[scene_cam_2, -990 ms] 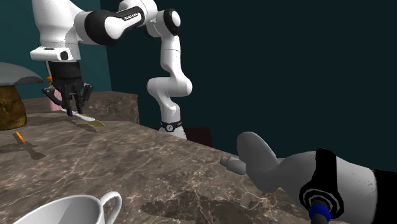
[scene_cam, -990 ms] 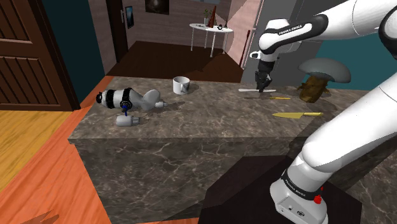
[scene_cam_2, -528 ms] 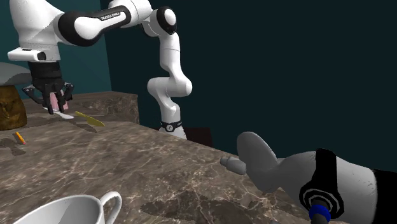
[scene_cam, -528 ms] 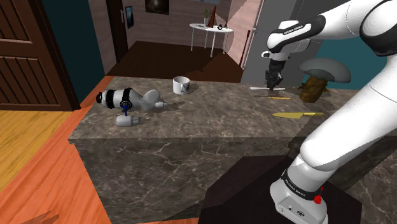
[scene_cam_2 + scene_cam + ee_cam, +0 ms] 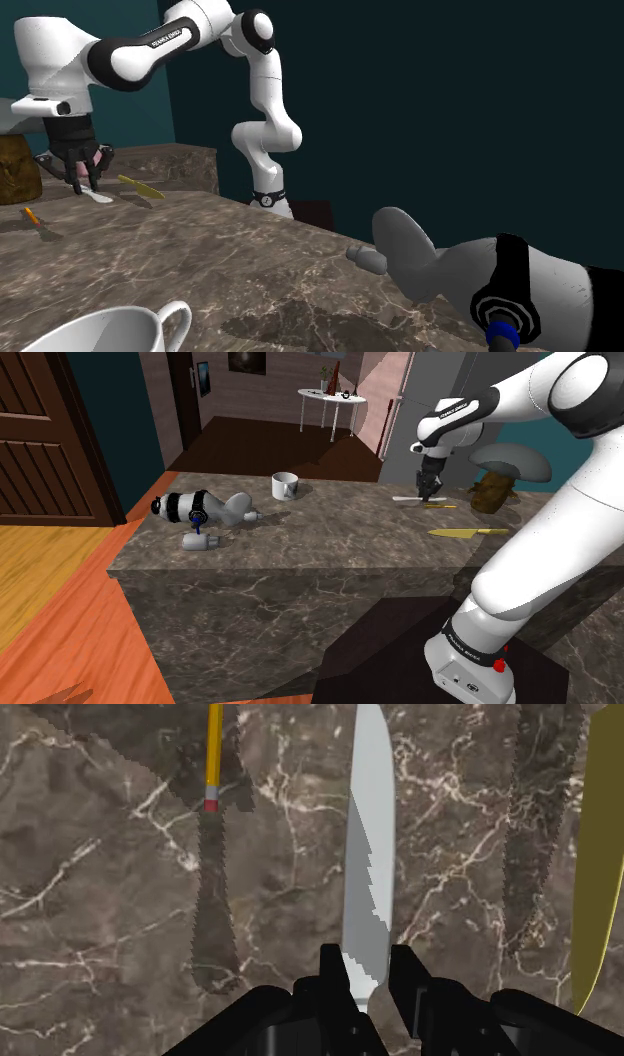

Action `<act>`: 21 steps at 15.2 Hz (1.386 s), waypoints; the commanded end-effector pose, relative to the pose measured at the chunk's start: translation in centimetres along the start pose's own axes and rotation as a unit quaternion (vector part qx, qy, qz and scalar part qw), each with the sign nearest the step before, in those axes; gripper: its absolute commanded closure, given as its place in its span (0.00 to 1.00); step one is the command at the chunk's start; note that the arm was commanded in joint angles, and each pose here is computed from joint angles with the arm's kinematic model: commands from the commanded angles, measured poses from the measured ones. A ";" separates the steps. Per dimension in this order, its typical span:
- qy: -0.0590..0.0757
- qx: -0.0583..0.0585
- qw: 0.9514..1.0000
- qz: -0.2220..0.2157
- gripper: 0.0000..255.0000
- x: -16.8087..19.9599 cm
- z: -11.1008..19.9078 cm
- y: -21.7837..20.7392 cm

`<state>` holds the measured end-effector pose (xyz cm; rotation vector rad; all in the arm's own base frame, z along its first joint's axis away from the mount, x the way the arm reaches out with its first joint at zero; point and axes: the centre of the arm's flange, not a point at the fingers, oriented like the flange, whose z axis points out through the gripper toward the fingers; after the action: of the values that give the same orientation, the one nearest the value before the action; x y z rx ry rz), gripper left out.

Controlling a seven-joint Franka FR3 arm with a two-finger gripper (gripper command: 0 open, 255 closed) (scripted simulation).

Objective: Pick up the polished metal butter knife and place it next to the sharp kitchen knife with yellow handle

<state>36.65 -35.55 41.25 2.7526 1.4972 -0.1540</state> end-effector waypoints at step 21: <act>0.000 0.000 1.000 0.000 0.00 0.6 6.8 0.3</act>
<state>36.70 -35.55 34.43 2.7523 1.4970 -0.1538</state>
